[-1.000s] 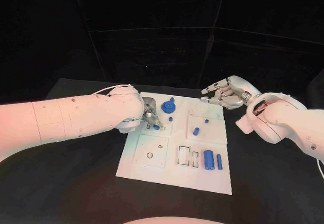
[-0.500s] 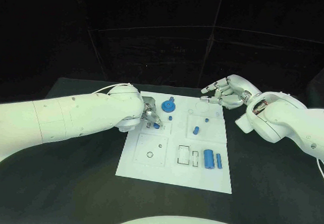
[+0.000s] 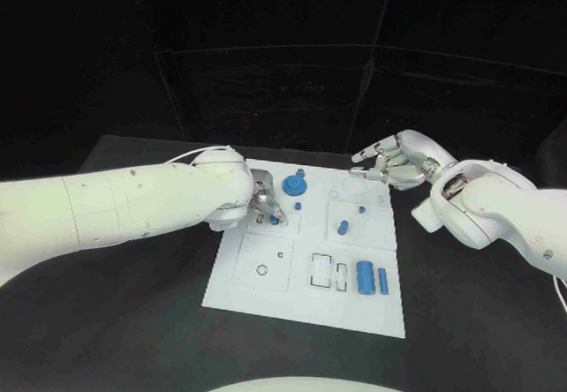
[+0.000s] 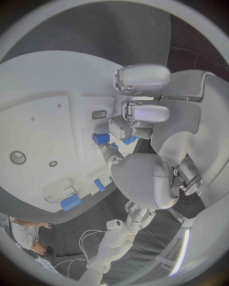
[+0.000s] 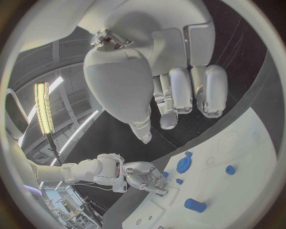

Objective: Assemble the parts on the task board

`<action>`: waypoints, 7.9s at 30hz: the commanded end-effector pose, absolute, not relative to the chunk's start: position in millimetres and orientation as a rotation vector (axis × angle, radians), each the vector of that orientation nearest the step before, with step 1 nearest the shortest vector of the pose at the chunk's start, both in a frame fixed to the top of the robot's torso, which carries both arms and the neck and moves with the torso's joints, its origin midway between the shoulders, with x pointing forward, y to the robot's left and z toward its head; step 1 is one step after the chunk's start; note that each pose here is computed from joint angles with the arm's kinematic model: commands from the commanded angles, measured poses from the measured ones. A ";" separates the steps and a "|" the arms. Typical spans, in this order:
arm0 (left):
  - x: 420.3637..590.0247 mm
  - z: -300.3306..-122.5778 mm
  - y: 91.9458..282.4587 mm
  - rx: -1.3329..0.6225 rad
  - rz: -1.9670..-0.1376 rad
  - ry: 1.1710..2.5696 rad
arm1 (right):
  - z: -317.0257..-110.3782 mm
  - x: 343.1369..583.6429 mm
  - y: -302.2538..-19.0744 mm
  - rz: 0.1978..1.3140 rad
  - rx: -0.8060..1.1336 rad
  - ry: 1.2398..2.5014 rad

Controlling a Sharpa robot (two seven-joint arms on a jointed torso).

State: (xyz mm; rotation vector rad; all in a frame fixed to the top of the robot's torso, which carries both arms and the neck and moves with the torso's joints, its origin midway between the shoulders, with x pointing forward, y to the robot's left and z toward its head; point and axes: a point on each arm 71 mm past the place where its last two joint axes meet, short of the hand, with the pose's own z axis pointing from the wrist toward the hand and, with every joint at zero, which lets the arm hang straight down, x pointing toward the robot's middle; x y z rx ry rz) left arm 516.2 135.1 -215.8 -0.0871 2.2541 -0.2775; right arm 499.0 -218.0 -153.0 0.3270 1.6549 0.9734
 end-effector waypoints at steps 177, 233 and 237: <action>510.0 -205.8 182.2 -0.085 -0.341 2.220 | -154.6 507.4 -220.0 0.964 0.324 1.646; 515.8 -210.2 174.8 -0.096 -0.342 2.252 | -154.4 507.0 -219.2 0.965 0.324 1.646; 515.5 -210.3 175.0 -0.095 -0.341 2.254 | -154.5 507.1 -219.2 0.965 0.324 1.646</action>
